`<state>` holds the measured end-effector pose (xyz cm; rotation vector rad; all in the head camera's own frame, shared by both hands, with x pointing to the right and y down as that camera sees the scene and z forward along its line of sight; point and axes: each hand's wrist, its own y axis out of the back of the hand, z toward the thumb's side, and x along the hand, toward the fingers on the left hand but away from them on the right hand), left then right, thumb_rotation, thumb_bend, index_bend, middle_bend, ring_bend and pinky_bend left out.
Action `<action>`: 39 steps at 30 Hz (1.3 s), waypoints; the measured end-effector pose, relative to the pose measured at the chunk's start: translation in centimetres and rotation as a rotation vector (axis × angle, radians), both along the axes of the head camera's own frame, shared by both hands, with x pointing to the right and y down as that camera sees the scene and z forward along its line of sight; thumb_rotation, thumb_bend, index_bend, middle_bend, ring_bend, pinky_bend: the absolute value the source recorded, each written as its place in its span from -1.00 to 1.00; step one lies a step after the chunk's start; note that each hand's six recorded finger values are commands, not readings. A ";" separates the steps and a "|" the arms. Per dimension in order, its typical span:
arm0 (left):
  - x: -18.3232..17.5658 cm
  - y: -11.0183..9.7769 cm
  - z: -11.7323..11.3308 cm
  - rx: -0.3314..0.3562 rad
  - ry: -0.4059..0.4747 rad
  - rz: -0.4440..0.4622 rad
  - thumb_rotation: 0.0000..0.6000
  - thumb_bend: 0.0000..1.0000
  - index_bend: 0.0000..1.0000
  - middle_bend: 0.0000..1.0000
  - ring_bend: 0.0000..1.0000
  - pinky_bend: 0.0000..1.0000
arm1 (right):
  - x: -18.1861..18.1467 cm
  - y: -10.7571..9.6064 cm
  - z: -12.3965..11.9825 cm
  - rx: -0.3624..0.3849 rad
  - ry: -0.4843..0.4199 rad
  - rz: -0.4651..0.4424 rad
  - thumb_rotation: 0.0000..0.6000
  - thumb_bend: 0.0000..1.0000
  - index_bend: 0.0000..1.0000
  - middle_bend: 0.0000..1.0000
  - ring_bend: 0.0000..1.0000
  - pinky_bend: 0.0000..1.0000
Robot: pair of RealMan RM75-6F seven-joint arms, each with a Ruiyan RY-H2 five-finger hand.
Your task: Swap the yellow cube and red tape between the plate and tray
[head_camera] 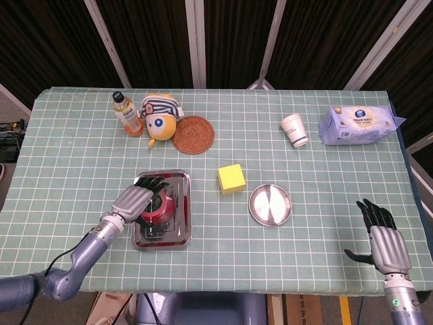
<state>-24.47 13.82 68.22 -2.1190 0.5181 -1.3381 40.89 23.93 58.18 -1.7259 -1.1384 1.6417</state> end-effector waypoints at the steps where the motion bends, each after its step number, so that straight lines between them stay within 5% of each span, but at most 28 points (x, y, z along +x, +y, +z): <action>1: 0.0 0.0 0.2 0.000 -0.001 0.002 1.00 -1.00 -0.81 -1.00 -1.00 -1.00 | 0.0 0.0 0.0 0.001 0.000 0.002 1.00 -0.96 -1.00 -1.00 -1.00 -1.00; 10: -0.6 0.4 1.1 0.003 -0.030 0.031 1.00 -0.95 -0.81 -0.99 -0.99 -0.69 | -0.1 0.0 -0.1 0.001 -0.012 -0.001 1.00 -0.96 -1.00 -1.00 -1.00 -1.00; 22: -1.4 0.1 1.2 0.015 -0.061 0.020 1.00 -0.32 -0.55 -0.43 -0.49 -0.26 | -0.1 0.0 0.4 -0.024 -0.029 -0.004 1.00 -0.96 -1.00 -1.00 -1.00 -1.00; 28: -1.2 -0.4 1.0 0.044 -0.048 0.002 1.00 -0.13 -0.44 -0.29 -0.36 -0.22 | 0.0 0.0 0.4 -0.023 -0.028 0.003 1.00 -0.96 -1.00 -1.00 -1.00 -1.00; 39: -0.2 -0.9 -1.6 0.078 0.086 -0.027 1.00 -0.13 -0.42 -0.29 -0.36 -0.22 | 0.1 -0.1 0.2 -0.014 -0.031 0.020 1.00 -0.96 -1.00 -1.00 -1.00 -1.00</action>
